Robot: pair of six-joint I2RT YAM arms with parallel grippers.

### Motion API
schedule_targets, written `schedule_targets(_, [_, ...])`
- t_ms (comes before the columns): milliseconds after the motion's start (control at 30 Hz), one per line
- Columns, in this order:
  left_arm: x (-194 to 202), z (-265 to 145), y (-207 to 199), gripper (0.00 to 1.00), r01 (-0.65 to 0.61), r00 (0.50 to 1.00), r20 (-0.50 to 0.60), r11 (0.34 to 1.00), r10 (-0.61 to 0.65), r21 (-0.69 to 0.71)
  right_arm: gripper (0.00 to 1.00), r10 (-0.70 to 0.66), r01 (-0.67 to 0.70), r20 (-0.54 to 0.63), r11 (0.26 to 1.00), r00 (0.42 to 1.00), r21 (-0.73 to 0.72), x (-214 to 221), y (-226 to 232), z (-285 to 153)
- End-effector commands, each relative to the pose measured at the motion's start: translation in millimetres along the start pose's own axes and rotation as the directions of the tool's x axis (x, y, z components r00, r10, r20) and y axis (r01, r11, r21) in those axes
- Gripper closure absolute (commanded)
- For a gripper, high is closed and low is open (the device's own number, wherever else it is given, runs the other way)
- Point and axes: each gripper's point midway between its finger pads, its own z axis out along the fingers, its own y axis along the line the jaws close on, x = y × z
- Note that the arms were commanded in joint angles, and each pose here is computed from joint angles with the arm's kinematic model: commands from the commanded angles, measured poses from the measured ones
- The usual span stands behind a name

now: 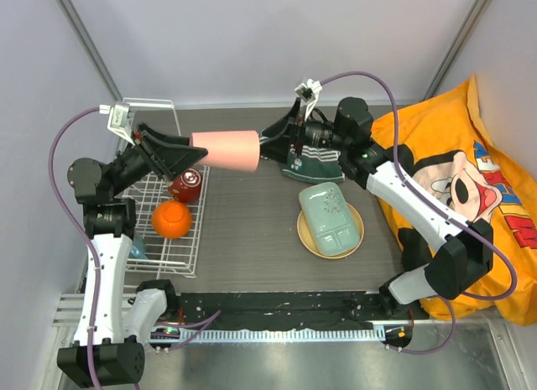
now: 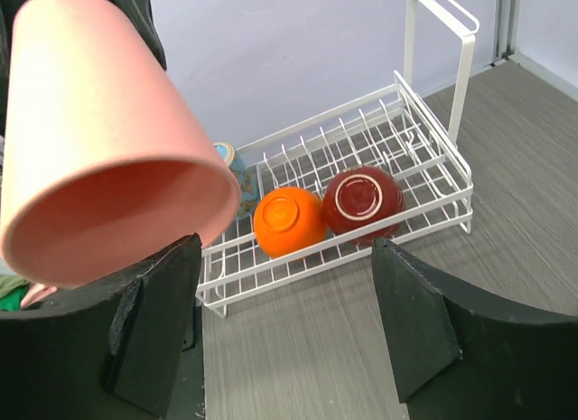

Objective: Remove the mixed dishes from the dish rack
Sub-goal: Place the cup at the center of the board.

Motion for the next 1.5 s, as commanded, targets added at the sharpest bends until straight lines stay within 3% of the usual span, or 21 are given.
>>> schedule_targets(0, [-7.0,1.0,-10.1,1.0,-0.043,0.999,0.035,0.999,0.042,0.026,0.2,-0.045,0.049,0.1,0.998,0.994,-0.04,-39.8,13.1,9.1])
schedule_targets(700, [-2.4,9.3,-5.5,0.99,-0.032,0.999,0.018,0.998,0.031,0.058,0.27,-0.003,0.025,0.127,0.985,0.992,-0.172,-41.3,56.5,21.9])
schedule_targets(800, [-1.6,10.1,-4.5,1.0,-0.026,1.0,0.016,0.998,0.025,0.061,0.33,0.008,0.016,0.123,0.981,0.992,-0.194,-39.2,59.5,26.1])
schedule_targets(967, [-0.3,11.4,-0.3,0.96,-0.011,1.0,0.011,0.998,0.01,0.057,0.57,0.036,-0.005,0.125,0.971,0.991,-0.237,-39.4,65.3,29.7])
schedule_targets(1000, [1.0,11.4,1.5,0.81,-0.01,1.0,0.009,0.998,0.009,0.056,0.64,0.045,-0.011,0.13,0.969,0.99,-0.246,-41.6,67.7,29.7])
schedule_targets(1033, [1.2,11.5,2.2,0.77,-0.011,1.0,0.01,0.998,0.011,0.054,0.71,0.047,-0.012,0.133,0.968,0.99,-0.25,-42.7,68.4,29.2])
schedule_targets(1067, [1.7,11.8,3.8,0.76,-0.009,1.0,0.008,0.999,0.009,0.052,0.84,0.053,-0.018,0.133,0.967,0.99,-0.252,-42.6,68.8,29.7])
schedule_targets(1167, [2.3,11.8,5.3,0.65,-0.016,1.0,0.009,0.999,0.015,0.05,0.99,0.06,-0.026,0.133,0.969,0.989,-0.247,-41.2,67.6,29.7])
schedule_targets(1367, [4.1,11.0,7.5,0.43,-0.043,0.999,-0.008,0.999,0.043,0.031,0.99,0.043,-0.018,0.116,0.978,0.992,-0.206,-34.1,61.2,27.7])
schedule_targets(1467, [3.6,10.0,8.8,0.23,-0.071,0.997,-0.017,0.997,0.071,0.01,0.99,0.019,-0.003,0.099,0.986,0.995,-0.165,-30.8,54.7,25.4])
